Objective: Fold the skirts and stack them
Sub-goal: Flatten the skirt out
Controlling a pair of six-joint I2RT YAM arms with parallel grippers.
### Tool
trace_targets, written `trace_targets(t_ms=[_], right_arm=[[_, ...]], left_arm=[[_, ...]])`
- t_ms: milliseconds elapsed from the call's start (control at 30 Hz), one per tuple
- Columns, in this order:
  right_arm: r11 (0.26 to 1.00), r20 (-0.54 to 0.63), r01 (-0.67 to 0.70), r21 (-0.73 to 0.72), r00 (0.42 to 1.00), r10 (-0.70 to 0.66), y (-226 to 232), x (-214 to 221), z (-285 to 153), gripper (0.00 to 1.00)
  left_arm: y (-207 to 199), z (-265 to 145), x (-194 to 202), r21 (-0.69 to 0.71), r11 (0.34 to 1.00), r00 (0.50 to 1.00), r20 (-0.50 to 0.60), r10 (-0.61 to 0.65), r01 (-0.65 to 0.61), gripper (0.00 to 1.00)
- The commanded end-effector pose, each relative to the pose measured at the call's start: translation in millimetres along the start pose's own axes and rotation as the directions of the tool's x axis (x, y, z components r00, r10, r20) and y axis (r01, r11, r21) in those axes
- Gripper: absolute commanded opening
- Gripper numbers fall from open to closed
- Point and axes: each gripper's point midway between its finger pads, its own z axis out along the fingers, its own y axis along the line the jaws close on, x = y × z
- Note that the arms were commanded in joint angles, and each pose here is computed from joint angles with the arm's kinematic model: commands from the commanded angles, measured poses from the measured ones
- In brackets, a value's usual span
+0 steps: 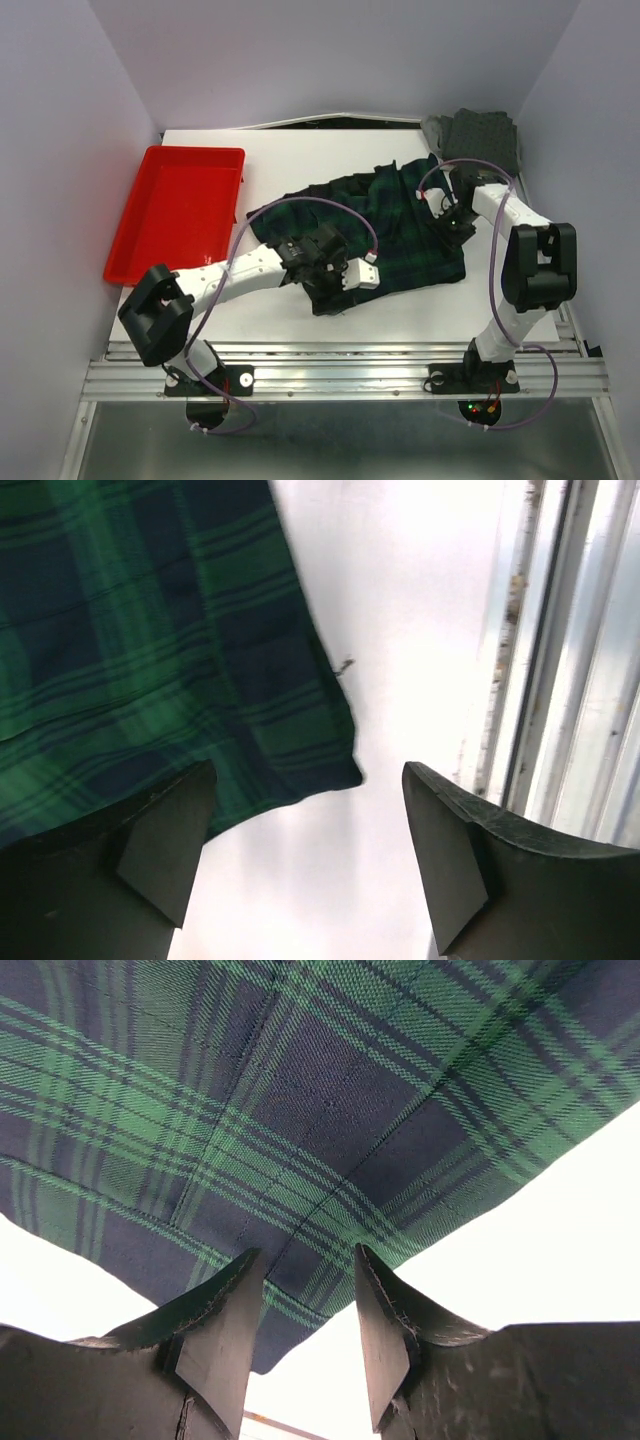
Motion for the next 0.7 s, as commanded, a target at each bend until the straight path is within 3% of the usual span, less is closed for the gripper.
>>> trace_targets(t_ms=[0, 167, 300, 367, 400, 467, 500, 667], right_arm=[[1.000, -0.036, -0.018, -0.002, 0.999, 0.018, 1, 9, 7, 0.47], [1.000, -0.056, -0.027, 0.006, 0.998, 0.027, -1, 12, 14, 0.47], [0.999, -0.079, -0.011, 0.037, 0.997, 0.014, -6, 19, 18, 0.46], [0.998, -0.100, 0.001, 0.057, 0.995, 0.005, -9, 26, 23, 0.46], [0.998, -0.116, 0.008, 0.054, 0.993, -0.002, -7, 32, 28, 0.46], [0.999, -0.134, 0.007, 0.051, 0.991, 0.000, -6, 38, 35, 0.46], [0.998, -0.147, 0.008, 0.056, 0.989, 0.001, -6, 42, 38, 0.45], [0.999, -0.182, 0.011, 0.037, 0.983, -0.004, -2, 55, 54, 0.43]], left_arm=[[-16, 8, 4, -0.018, 0.998, 0.998, -0.025, -0.063, 0.062, 0.87], [-13, 36, 15, -0.086, 0.989, 0.989, -0.077, -0.126, 0.119, 0.76], [9, 30, 21, -0.238, 0.962, 0.984, -0.083, -0.158, 0.134, 0.44], [13, 15, 19, -0.274, 0.954, 0.986, -0.078, -0.144, 0.118, 0.31], [13, 6, 20, -0.279, 0.955, 0.986, -0.100, -0.130, 0.097, 0.16], [11, -7, 17, -0.269, 0.960, 0.988, -0.112, -0.104, 0.071, 0.04], [9, -14, 7, -0.249, 0.967, 0.991, -0.098, -0.086, 0.060, 0.00], [-20, -29, 13, -0.089, 0.995, 0.978, -0.210, 0.016, -0.036, 0.00]])
